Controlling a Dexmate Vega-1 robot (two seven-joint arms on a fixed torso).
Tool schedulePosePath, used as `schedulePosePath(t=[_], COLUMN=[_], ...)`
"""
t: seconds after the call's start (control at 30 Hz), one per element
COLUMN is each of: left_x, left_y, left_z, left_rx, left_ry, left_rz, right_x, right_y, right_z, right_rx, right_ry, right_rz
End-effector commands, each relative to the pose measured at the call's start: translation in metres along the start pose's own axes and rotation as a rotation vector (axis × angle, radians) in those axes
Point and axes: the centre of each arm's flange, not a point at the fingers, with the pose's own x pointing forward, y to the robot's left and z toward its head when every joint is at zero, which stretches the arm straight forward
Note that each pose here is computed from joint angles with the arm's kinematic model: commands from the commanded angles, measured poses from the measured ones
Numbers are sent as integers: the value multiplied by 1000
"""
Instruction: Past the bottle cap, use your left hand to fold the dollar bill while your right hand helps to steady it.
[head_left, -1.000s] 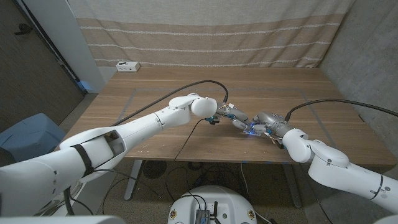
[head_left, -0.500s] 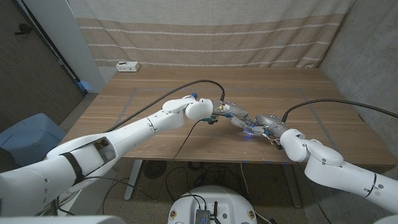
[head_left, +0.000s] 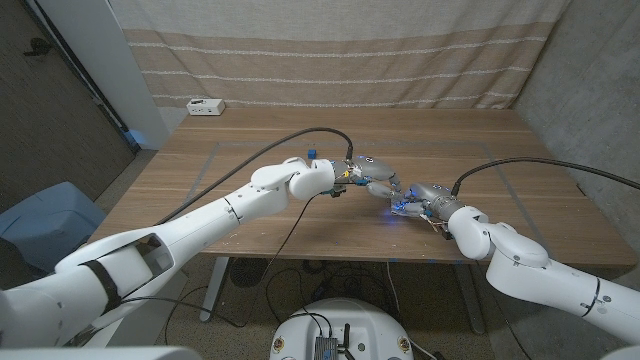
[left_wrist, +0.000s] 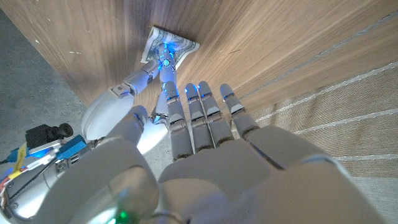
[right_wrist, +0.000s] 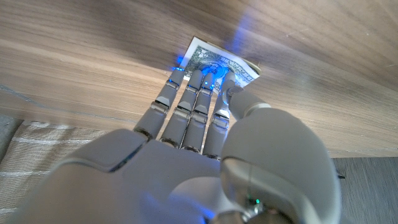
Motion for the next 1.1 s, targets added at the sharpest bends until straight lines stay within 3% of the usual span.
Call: schedulePosePath(t=[0.03, 0.53, 1.1], left_x=[10, 28, 43], left_y=[2, 6, -5], left_z=[-2, 1, 3], left_rx=[21, 96, 123], left_ry=[-38, -61, -71], left_rz=[-80, -209, -318], right_x=[-3, -4, -4], right_y=[1, 4, 5], right_z=[2, -2, -2], right_rx=[-1, 7, 6], right_ry=[-6, -10, -17], right_rz=[-9, -10, -11])
